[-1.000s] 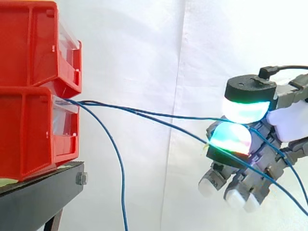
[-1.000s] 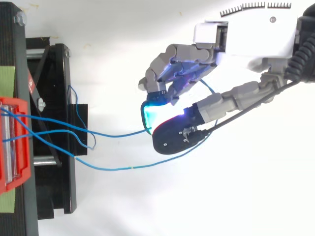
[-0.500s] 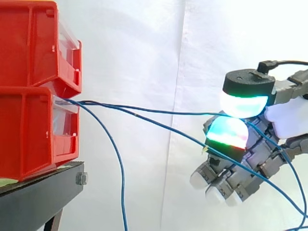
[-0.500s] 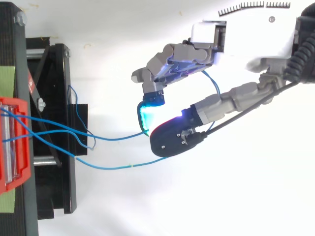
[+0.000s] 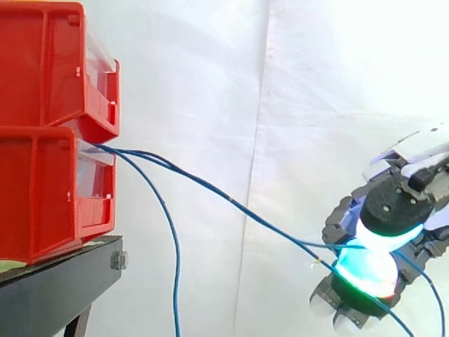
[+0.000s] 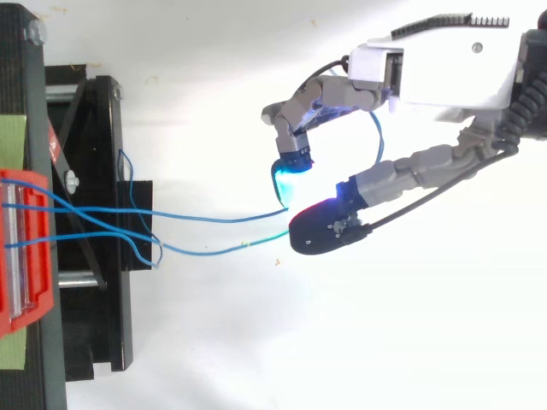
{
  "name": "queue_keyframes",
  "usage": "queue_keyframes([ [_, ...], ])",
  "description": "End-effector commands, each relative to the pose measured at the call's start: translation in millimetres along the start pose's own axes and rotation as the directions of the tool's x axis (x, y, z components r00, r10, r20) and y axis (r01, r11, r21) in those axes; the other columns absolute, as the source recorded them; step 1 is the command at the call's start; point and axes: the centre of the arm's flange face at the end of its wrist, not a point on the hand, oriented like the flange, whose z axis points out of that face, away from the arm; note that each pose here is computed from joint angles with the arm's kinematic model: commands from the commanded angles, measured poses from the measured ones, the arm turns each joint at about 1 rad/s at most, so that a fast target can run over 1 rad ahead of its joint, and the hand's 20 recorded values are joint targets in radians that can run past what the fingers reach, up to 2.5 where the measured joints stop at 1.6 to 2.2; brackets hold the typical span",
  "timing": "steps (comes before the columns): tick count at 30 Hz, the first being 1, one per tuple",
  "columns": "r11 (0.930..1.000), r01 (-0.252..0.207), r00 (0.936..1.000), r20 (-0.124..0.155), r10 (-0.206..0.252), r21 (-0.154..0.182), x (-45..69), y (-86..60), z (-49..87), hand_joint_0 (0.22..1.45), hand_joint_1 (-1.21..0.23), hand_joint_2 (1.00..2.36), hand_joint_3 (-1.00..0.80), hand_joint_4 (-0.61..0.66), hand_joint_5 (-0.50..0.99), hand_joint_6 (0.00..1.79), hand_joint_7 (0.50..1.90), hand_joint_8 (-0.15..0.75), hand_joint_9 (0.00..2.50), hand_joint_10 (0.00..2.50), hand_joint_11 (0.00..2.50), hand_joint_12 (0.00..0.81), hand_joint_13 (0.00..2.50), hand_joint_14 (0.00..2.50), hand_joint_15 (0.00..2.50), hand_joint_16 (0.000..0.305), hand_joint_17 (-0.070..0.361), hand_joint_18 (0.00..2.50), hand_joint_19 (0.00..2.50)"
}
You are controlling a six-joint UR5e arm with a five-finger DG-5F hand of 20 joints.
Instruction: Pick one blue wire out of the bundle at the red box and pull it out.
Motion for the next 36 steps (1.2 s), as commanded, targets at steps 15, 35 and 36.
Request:
queue_keyframes([
  [15, 0.9951, 0.046, 0.9981, 0.046, -0.042, -0.087, -3.9, 10.5, 8.8, 0.63, -0.79, 1.01, -0.25, 0.11, -0.14, 0.91, 1.11, 0.295, 0.32, 0.00, 0.00, 0.411, 0.47, 0.00, 0.08, 0.071, 0.160, 0.46, 0.00],
  [35, 0.9922, 0.039, 0.9975, 0.064, -0.032, -0.119, -4.8, 13.8, 12.1, 0.63, -0.79, 1.01, -0.26, 0.12, -0.14, 0.91, 1.11, 0.299, 0.35, 0.00, 0.00, 0.412, 0.48, 0.00, 0.08, 0.068, 0.152, 0.47, 0.00],
  [36, 0.9922, 0.039, 0.9975, 0.064, -0.032, -0.119, -4.8, 13.8, 12.1, 0.63, -0.79, 1.01, -0.25, 0.12, -0.14, 0.91, 1.11, 0.299, 0.35, 0.00, 0.00, 0.411, 0.48, 0.00, 0.08, 0.068, 0.152, 0.47, 0.00],
])
